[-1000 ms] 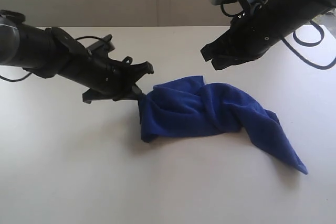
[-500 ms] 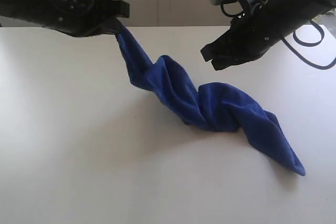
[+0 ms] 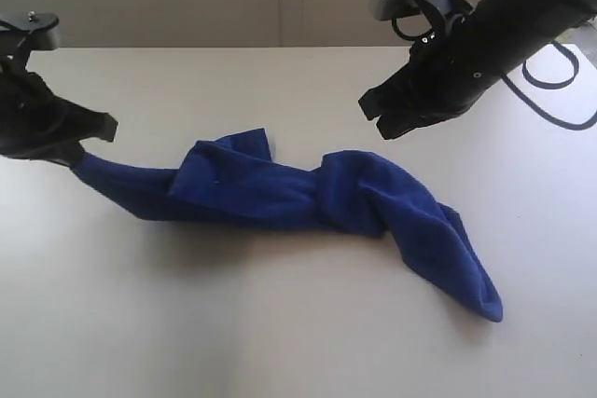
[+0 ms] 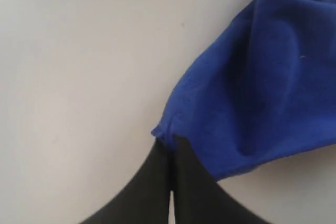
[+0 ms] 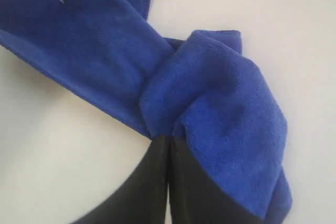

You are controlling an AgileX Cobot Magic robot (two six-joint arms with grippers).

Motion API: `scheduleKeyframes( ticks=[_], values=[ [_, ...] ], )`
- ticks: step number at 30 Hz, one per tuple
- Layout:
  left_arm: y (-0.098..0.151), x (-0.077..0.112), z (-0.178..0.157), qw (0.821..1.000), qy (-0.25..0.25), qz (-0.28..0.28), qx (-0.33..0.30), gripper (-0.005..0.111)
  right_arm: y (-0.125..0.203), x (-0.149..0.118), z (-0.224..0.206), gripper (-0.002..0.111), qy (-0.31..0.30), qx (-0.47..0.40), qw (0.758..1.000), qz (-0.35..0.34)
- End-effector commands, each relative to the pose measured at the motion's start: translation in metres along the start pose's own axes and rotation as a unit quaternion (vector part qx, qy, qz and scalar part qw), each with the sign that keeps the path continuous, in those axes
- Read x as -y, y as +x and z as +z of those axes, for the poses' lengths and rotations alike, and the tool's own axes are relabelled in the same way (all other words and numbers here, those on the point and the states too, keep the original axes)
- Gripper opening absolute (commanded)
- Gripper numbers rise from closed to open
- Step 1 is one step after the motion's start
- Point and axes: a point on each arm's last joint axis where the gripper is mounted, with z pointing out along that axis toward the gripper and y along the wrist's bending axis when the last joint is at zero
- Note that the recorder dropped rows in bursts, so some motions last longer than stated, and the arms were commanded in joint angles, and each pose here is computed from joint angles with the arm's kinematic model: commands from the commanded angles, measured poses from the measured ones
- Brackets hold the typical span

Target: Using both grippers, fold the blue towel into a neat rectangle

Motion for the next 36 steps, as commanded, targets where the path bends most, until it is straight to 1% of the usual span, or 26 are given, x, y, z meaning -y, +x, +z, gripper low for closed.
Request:
scheduleKeyframes(
  ticks=[1, 2, 3, 4, 5, 7, 8, 9, 10, 11, 13, 14, 16, 19, 20, 22, 27, 30, 32, 34, 36],
  values=[
    [0.018, -0.019, 0.005, 0.994, -0.096, -0.023, -0.041, 0.000, 0.005, 0.007, 0.000, 0.000, 0.022, -0.023, 0.999, 0.005],
    [0.025, -0.024, 0.007, 0.991, -0.119, -0.024, -0.052, 0.000, 0.007, 0.007, -0.001, 0.000, 0.023, -0.034, 0.999, 0.004],
    [0.028, -0.025, 0.009, 0.991, -0.120, -0.023, -0.057, 0.000, 0.008, 0.007, 0.000, 0.002, 0.022, -0.037, 0.999, 0.004],
    [0.034, -0.024, 0.013, 0.991, -0.114, -0.029, -0.062, 0.000, 0.010, 0.007, 0.002, 0.009, 0.021, -0.038, 0.999, 0.008],
    [0.038, -0.021, 0.016, 0.992, -0.096, -0.049, -0.061, 0.000, 0.014, 0.007, 0.006, 0.017, 0.021, -0.041, 0.999, 0.010],
    [0.044, -0.017, 0.022, 0.994, -0.069, -0.071, -0.055, 0.001, 0.022, 0.007, 0.014, 0.036, 0.016, -0.038, 0.999, 0.027],
    [0.046, -0.016, 0.024, 0.994, -0.063, -0.078, -0.051, 0.005, 0.025, 0.007, 0.018, 0.045, 0.015, -0.036, 0.999, 0.033],
    [0.048, -0.015, 0.026, 0.993, -0.059, -0.085, -0.052, 0.013, 0.027, 0.007, 0.020, 0.054, 0.015, -0.036, 0.999, 0.037],
    [0.049, -0.015, 0.026, 0.993, -0.058, -0.086, -0.053, 0.022, 0.029, 0.008, 0.021, 0.057, 0.016, -0.036, 0.999, 0.037],
    [0.049, -0.015, 0.026, 0.994, -0.058, -0.081, -0.054, 0.039, 0.030, 0.008, 0.022, 0.059, 0.017, -0.036, 0.998, 0.038],
    [0.049, -0.015, 0.026, 0.994, -0.057, -0.078, -0.057, 0.072, 0.032, 0.010, 0.025, 0.059, 0.024, -0.027, 0.999, 0.041],
    [0.050, -0.015, 0.026, 0.993, -0.058, -0.078, -0.060, 0.079, 0.034, 0.010, 0.027, 0.059, 0.027, -0.025, 0.998, 0.042],
    [0.049, -0.015, 0.024, 0.993, -0.059, -0.078, -0.065, 0.087, 0.038, 0.012, 0.031, 0.059, 0.033, -0.025, 0.998, 0.042],
    [0.046, -0.015, 0.022, 0.994, -0.059, -0.066, -0.069, 0.088, 0.045, 0.018, 0.040, 0.059, 0.050, -0.042, 0.997, 0.037],
    [0.045, -0.015, 0.021, 0.994, -0.059, -0.063, -0.068, 0.088, 0.050, 0.024, 0.049, 0.059, 0.065, -0.057, 0.995, 0.052],
    [0.043, -0.014, 0.018, 0.995, -0.058, -0.060, -0.060, 0.088, 0.054, 0.028, 0.058, 0.059, 0.076, -0.073, 0.992, 0.065],
    [0.038, -0.013, 0.012, 0.997, -0.050, -0.054, -0.027, 0.087, 0.060, 0.036, 0.081, 0.058, 0.080, -0.094, 0.989, 0.081],
    [0.037, -0.011, 0.016, 0.997, -0.036, -0.064, -0.025, 0.085, 0.060, 0.038, 0.087, 0.056, 0.083, -0.089, 0.989, 0.081],
    [0.036, -0.007, 0.024, 0.997, -0.017, -0.066, -0.026, 0.084, 0.060, 0.040, 0.090, 0.054, 0.085, -0.085, 0.989, 0.081],
    [0.036, 0.000, 0.031, 0.998, 0.003, -0.058, -0.030, 0.083, 0.060, 0.041, 0.092, 0.054, 0.087, -0.084, 0.989, 0.082],
    [0.036, 0.005, 0.038, 0.998, 0.013, -0.047, -0.032, 0.083, 0.062, 0.041, 0.095, 0.054, 0.086, -0.090, 0.989, 0.082]
  ],
)
